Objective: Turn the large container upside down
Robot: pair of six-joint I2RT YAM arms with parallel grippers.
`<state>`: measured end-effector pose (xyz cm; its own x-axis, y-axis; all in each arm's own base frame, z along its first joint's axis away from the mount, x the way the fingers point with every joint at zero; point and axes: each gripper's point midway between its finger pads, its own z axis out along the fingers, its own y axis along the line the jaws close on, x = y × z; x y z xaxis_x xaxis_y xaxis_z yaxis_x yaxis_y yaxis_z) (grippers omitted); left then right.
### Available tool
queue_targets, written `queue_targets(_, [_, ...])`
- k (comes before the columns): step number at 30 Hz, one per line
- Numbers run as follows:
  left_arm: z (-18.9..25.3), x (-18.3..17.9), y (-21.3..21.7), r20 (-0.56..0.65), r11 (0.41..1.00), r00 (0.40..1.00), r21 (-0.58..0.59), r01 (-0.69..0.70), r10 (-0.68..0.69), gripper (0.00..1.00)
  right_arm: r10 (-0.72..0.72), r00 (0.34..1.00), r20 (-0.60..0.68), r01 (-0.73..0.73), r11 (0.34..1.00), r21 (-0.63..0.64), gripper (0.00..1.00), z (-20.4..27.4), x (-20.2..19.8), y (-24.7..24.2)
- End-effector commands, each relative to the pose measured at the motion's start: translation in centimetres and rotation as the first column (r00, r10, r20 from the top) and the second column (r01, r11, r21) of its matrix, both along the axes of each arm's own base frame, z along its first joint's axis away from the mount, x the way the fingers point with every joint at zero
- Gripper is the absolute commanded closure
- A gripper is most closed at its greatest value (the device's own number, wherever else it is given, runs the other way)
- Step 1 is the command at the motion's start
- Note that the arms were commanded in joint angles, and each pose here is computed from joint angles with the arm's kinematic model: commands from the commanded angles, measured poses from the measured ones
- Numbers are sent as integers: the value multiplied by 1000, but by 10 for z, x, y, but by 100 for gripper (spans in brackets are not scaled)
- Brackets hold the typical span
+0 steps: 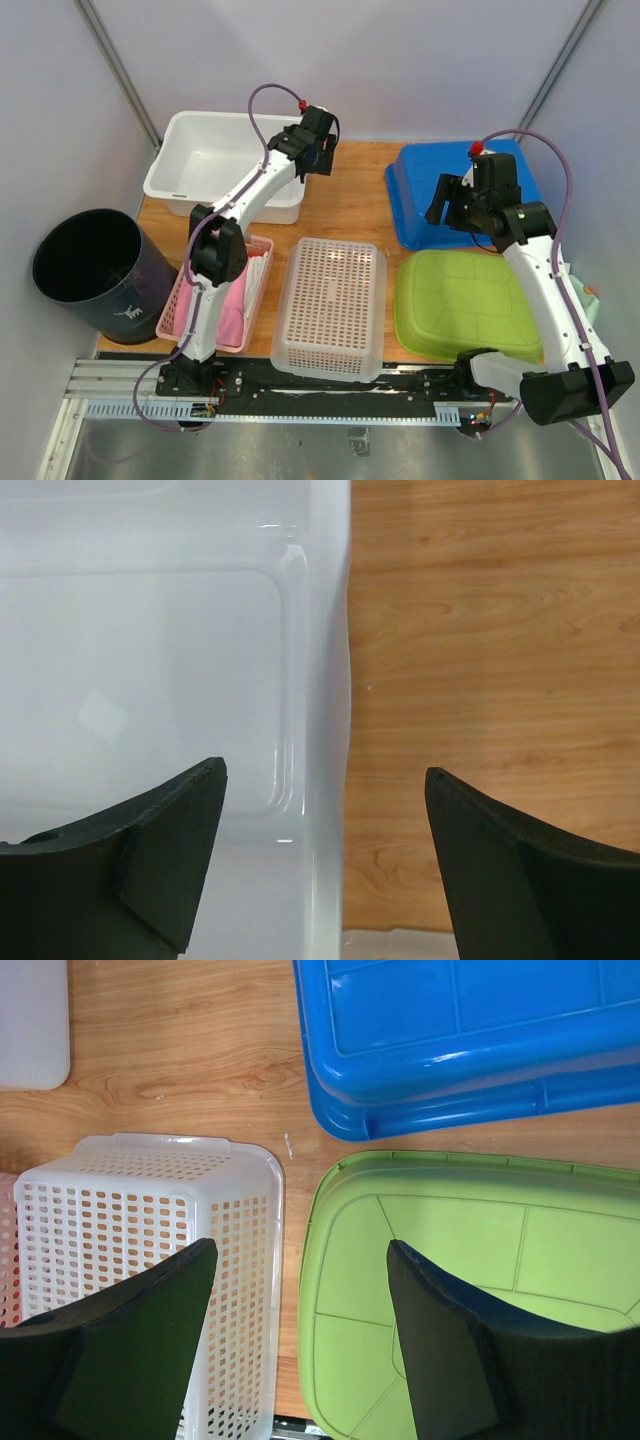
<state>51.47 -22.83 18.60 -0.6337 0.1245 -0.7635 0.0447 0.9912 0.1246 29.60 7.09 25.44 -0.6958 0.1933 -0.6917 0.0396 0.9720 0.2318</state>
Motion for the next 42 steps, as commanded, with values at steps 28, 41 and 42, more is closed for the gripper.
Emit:
queue_targets(28, [212,-40,-104,230,539,933,-766,349,-277,100,-29,1000,-2,29,1000,5,32,-3,-16,-8])
queue_targets(41, [360,-110,-119,455,-139,822,-890,435,-342,100,-34,999,-4,34,999,-24,32,-1,-25,-15])
queue_targets(42, [362,-113,-116,460,-169,818,-888,428,-346,100,-33,999,-3,33,999,-24,32,-1,-25,-14])
